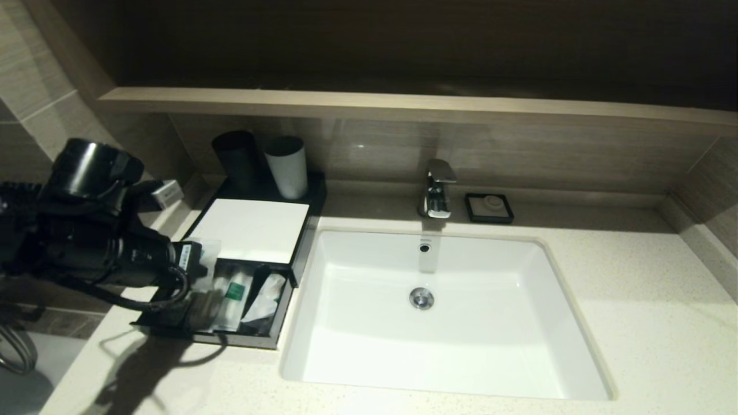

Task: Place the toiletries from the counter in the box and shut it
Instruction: Place the bathroom toiletry into the drawer

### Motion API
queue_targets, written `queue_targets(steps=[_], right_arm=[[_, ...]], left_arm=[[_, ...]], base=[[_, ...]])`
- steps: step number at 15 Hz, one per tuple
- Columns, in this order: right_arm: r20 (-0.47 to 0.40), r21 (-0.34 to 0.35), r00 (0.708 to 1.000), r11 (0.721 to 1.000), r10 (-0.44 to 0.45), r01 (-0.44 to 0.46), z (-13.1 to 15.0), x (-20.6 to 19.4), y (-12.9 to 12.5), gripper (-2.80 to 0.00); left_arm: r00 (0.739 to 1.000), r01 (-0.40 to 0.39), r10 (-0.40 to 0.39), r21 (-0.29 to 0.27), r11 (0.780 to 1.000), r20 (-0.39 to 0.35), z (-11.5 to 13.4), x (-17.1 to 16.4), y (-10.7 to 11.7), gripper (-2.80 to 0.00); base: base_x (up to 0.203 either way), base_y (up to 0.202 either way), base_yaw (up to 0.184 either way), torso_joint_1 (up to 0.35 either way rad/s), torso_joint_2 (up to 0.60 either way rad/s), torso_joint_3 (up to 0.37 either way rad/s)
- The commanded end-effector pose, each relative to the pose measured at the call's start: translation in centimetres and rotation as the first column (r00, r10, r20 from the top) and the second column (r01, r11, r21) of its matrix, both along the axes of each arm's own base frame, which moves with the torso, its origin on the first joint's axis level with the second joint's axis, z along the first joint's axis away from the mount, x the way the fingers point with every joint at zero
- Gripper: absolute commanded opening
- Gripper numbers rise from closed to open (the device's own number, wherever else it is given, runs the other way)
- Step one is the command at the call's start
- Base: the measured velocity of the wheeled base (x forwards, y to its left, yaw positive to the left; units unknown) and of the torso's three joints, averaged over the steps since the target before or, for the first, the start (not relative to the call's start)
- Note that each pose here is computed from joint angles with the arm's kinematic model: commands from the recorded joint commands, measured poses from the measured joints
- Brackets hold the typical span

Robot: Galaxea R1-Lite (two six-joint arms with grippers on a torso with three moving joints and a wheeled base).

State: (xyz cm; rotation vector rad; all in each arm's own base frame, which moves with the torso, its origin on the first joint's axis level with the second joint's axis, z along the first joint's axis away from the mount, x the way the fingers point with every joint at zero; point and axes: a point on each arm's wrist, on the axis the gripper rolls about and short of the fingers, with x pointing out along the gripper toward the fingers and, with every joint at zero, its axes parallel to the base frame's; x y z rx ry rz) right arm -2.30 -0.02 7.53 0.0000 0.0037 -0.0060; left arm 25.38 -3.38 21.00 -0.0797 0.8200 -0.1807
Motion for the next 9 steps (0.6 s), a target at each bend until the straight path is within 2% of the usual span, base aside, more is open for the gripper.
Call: queue_targets(steps=[1,9], right_arm=[[-0.001,0.0,1.0,1.0,0.0,0.0,0.0,0.0,0.0,-2.8],[-0.001,0.0,1.0,1.0,0.0,0.0,0.0,0.0,0.0,-2.8]], left_arm=[[0.999,0.024,-0.024,0.005,1.0,-0.032,-0.7,0.8,-0.8,-2.8],[0.993,0.066,-0.064,0.017,0.998,-0.102,-2.0,1.1,-2.0,-2.8]], base=[[0.0,0.0,0.0,0.0,0.0,0.0],[0.0,0.0,0.0,0.0,0.0,0.0]])
